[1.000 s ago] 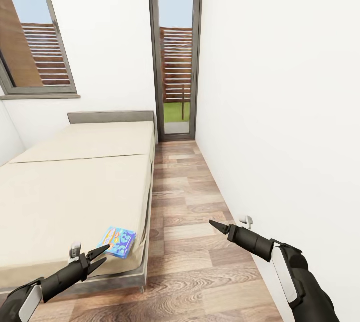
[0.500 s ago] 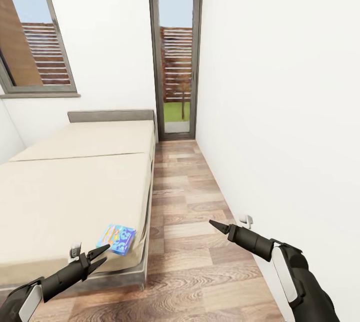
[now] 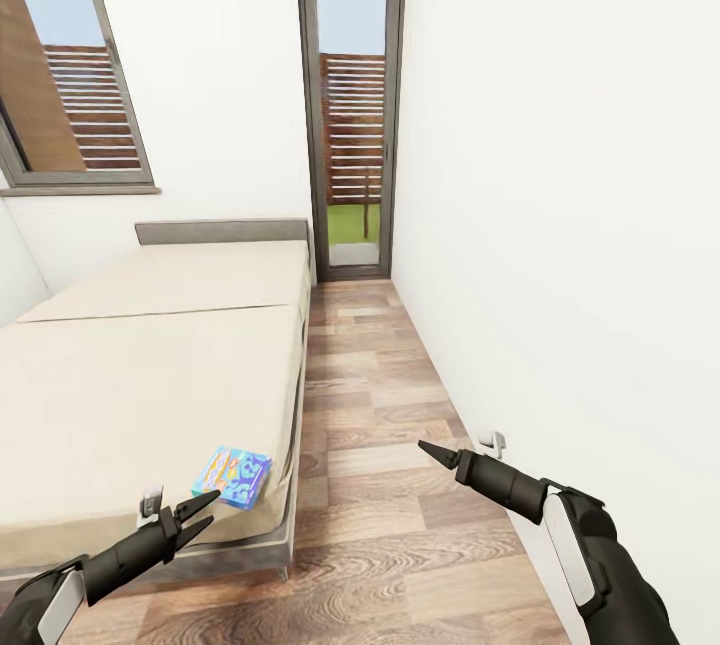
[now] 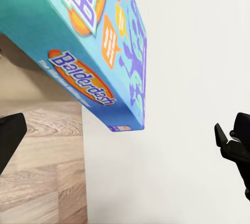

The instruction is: Put all the toys in the child's room - the three board games (two on the bed and one on the table), the two jigsaw puzzles on the table, and the tennis ball on the table - inside the toy box on the table in the child's room.

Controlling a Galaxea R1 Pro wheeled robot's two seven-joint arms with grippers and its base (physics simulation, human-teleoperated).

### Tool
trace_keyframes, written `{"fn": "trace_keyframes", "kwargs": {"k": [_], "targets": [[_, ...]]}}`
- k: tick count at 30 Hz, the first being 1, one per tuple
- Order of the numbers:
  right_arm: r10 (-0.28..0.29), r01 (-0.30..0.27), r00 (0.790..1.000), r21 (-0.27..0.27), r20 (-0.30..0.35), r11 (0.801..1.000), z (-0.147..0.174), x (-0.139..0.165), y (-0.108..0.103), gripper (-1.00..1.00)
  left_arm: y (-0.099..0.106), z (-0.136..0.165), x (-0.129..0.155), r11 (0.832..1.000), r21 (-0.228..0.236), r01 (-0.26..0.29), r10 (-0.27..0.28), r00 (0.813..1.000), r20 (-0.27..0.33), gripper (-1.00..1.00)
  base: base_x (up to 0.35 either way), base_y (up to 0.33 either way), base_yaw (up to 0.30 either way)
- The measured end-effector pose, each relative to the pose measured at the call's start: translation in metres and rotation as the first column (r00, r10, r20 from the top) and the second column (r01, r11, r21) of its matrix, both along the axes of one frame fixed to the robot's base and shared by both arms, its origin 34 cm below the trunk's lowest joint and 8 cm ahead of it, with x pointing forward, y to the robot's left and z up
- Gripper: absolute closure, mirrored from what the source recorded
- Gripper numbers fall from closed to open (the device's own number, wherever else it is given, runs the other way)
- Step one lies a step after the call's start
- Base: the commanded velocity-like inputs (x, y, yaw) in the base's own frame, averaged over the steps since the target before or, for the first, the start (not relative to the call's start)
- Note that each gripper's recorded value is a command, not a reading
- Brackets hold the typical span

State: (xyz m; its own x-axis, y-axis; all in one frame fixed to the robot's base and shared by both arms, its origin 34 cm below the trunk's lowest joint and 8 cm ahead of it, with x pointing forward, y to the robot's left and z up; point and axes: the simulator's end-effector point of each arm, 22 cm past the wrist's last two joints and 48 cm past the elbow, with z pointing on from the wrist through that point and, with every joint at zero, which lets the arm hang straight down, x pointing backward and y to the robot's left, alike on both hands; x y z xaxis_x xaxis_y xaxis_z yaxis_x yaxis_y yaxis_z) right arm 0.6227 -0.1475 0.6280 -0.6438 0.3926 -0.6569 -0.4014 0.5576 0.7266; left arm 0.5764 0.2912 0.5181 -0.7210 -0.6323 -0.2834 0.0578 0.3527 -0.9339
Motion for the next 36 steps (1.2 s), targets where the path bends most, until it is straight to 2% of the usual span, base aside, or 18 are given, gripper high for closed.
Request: {"fn": "trace_keyframes", "kwargs": {"k": [7,28,36], "targets": [[0.0,0.0,1.0,0.0,0.0,1.0,-0.015,-0.004,0.0,-1.0,-0.001,-0.016,-0.004,1.0,0.002,0.001,-0.001,1.0,-0.003,-1.0,0.0,0.0,0.0],[0.001,-0.001,1.0,0.003,0.001,1.0,-0.015,-0.004,0.0,-1.0,-0.004,-0.018,-0.005,1.0,0.007,0.01,-0.01,1.0,-0.006,-1.0,0.0,-0.001,0.0],[0.0,0.0,1.0,0.002,0.001,1.0,-0.015,-0.004,0.0,-1.0,-0.004,-0.018,-0.005,1.0,0.008,0.012,-0.012,1.0,-0.006,-1.0,0.0,-0.132,0.0]]}}
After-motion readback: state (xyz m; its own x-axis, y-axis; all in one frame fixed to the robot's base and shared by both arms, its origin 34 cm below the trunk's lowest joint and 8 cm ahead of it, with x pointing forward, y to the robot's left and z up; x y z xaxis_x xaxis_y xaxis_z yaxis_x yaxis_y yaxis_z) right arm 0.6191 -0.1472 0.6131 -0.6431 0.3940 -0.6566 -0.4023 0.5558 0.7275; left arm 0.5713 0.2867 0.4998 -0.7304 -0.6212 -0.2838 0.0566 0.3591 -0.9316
